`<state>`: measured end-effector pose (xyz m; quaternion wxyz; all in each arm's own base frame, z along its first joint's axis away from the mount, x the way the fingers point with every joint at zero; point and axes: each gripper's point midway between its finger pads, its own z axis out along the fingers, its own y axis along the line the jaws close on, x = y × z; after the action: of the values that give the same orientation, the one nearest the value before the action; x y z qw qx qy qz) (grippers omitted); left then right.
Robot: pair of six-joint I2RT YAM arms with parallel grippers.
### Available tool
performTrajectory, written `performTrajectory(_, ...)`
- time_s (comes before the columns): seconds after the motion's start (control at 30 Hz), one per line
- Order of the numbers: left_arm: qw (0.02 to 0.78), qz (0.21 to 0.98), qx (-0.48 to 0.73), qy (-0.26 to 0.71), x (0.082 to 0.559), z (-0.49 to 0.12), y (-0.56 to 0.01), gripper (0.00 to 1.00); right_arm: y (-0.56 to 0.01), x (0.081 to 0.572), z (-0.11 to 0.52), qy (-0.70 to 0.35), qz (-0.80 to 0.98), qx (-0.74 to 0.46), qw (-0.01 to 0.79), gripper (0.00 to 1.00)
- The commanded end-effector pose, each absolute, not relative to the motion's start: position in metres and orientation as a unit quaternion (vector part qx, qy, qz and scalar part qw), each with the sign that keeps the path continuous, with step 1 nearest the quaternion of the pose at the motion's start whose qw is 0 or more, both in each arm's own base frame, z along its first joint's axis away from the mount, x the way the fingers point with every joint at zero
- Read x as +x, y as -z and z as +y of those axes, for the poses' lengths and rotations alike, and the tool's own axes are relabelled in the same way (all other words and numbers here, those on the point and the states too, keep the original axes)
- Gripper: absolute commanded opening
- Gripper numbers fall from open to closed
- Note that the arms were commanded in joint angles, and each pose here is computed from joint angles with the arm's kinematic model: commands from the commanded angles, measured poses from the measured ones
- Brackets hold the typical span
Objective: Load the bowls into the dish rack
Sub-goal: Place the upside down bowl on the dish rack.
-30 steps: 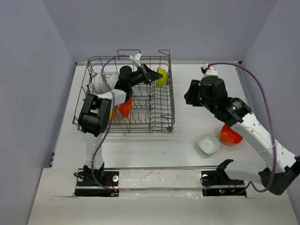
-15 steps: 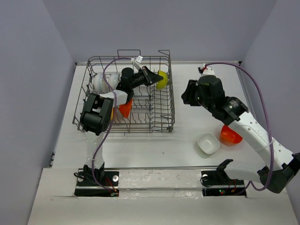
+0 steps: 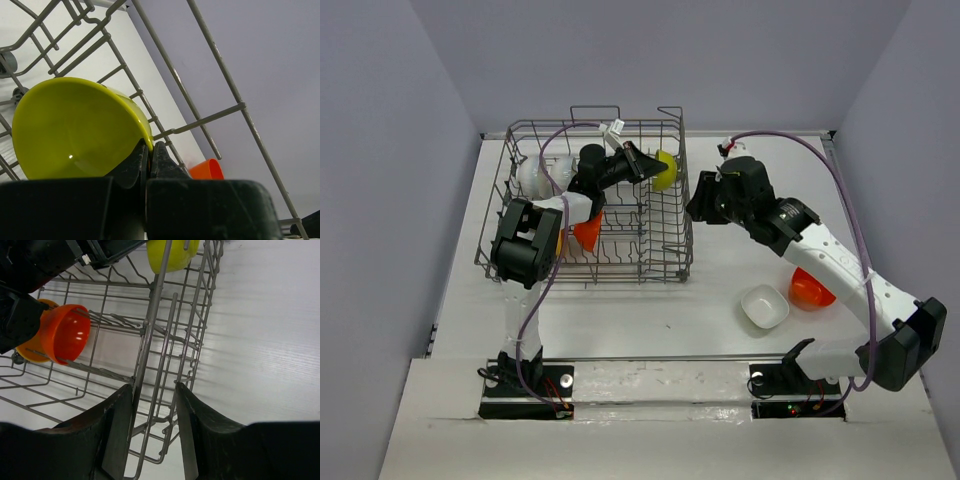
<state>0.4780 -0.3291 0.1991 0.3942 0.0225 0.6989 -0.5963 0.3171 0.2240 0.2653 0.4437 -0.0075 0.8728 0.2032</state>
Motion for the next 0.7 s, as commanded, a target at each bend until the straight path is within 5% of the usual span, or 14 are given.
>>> performTrajectory(0.0,0.437,0.67,0.053,0.597,0.479,-0.33,-0.228,0.0,-0.27,0.322,0.237,-0.23,0.861,-0.01,0.453,0.46)
performTrajectory(0.53,0.443,0.694,0.044,0.566,0.48,-0.323,-0.219,0.0,-0.249,0.327,0.239,-0.22,0.869,-0.007,0.443,0.4)
performTrajectory(0.67,0.449,0.697,0.044,0.557,0.48,-0.32,-0.219,0.0,-0.247,0.328,0.238,-0.218,0.869,-0.006,0.443,0.3)
